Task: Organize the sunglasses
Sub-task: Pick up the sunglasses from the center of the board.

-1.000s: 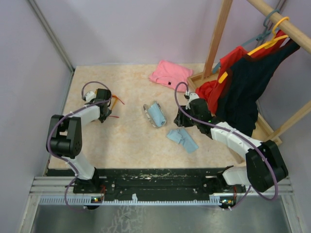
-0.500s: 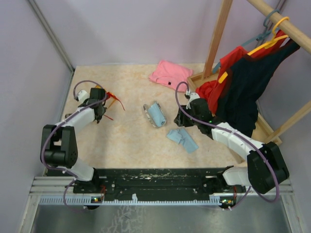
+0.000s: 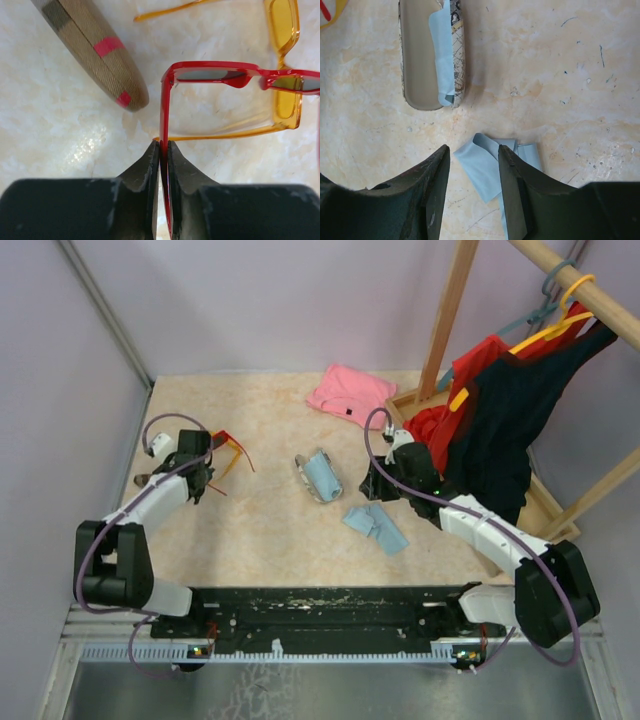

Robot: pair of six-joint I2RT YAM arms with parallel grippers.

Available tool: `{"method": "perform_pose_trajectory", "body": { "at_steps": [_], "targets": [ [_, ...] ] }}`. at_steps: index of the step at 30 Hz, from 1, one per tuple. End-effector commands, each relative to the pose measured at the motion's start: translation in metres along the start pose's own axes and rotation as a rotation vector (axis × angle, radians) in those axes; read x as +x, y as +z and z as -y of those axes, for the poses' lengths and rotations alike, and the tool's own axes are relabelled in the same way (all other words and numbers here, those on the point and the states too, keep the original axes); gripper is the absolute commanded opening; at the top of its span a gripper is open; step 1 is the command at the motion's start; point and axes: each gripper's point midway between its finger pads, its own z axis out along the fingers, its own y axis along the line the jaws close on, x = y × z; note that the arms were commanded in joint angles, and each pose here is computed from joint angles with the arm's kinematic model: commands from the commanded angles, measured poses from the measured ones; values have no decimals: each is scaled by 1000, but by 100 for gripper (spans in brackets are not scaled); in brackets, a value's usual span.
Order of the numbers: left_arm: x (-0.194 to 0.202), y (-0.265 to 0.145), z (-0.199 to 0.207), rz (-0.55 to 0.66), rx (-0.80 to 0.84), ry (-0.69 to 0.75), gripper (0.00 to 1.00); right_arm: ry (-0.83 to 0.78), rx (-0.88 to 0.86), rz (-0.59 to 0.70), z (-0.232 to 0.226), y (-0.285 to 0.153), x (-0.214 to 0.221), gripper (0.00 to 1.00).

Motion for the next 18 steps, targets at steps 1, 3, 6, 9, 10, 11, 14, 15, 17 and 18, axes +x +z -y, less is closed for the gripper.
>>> {"method": "perform_pose_trajectory", "body": {
  "at_steps": [1,3,6,9,10,11,14,15,17,18],
  "targets": [
    [17,3,-3,-49,36,13,1,-18,-13,49,-4,-6,-11,44],
    [31,5,1,-95,73,25,1,-17,-13,50,-4,-6,-12,44],
    [50,9,5,-159,113,34,1,-15,-14,50,-4,-6,-11,44],
    [61,12,2,-193,111,42,1,-12,-16,50,-4,-7,-10,44],
    [62,12,0,-194,108,41,1,-12,-15,49,-4,-6,-10,44],
    [62,10,-1,-189,111,40,1,-12,-14,48,-3,-6,-9,44],
    [54,5,-4,-154,115,33,1,-13,-16,48,-4,-6,-9,44],
    [50,2,-4,-140,119,29,1,-15,-17,49,-4,-6,-9,44],
    [40,-4,-5,-113,123,20,1,-15,-19,50,-4,-6,-10,44],
    [35,-8,-4,-99,129,16,1,-17,-18,52,-4,-6,-10,44]
  ]
}}
